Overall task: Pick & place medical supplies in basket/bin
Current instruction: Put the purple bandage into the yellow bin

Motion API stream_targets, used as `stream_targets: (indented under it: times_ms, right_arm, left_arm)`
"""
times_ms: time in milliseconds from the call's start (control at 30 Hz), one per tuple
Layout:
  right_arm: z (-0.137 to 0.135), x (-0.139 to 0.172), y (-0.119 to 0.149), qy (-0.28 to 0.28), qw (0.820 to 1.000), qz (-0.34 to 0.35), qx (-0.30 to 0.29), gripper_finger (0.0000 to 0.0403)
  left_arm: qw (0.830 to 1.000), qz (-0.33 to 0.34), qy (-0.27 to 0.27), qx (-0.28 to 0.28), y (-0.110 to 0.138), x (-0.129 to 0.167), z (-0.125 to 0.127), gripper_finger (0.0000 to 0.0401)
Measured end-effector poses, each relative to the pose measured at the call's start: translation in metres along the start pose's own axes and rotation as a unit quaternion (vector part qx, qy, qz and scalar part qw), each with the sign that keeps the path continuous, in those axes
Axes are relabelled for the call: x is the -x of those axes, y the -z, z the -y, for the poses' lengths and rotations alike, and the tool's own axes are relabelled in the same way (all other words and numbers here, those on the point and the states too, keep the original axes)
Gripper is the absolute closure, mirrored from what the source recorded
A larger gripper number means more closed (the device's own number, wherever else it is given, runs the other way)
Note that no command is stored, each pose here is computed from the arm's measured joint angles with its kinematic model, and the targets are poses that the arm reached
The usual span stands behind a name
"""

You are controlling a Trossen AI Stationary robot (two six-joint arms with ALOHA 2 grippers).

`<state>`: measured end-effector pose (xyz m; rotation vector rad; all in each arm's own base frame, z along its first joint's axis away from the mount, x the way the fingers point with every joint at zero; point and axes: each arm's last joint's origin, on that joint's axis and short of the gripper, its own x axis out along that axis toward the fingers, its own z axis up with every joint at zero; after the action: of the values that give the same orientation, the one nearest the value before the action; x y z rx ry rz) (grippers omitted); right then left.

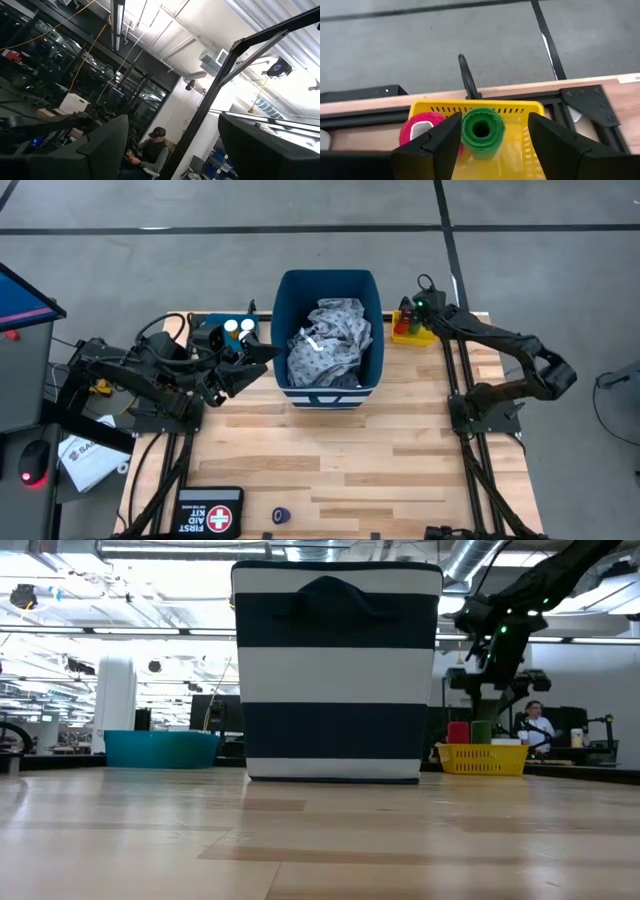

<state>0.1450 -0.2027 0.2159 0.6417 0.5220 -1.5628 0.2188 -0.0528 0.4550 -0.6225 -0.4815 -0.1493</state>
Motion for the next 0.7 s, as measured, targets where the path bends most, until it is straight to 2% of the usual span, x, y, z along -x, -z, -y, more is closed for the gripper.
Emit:
stream_targets:
  times_ms: [167,300,467,567,633,700]
  right_arm:
    - [0.005,0.025,-0.004,-0.032,0.999,0.011,-0.017,0.0179]
    - [0.005,0.052,-0.002,-0.112,0.992,-0.004,-0.053,0.0179]
    - [0.005,0.094,0.006,-0.230,0.970,-0.032,-0.067,0.0179]
    - [0.001,0.125,0.014,-0.341,0.939,-0.037,-0.021,0.0179]
    - [0.000,0.148,0.018,-0.428,0.903,-0.028,0.021,0.0179]
    - [-0.001,0.170,0.023,-0.496,0.867,-0.026,0.029,0.0179]
  left_arm:
    - [1.000,-0.001,0.003,-0.001,0.000,0.000,0.000,0.0100]
    - [1.000,-0.003,0.003,-0.017,0.000,0.000,0.000,0.0100]
    - [0.999,-0.032,-0.007,-0.024,0.005,0.000,-0.002,0.0100]
    - [0.997,-0.066,-0.016,-0.044,0.011,0.002,-0.005,0.0100]
    - [0.993,-0.092,-0.026,-0.072,0.014,0.004,-0.007,0.0100]
    - [0.990,-0.109,-0.031,-0.085,0.016,0.006,-0.008,0.0100]
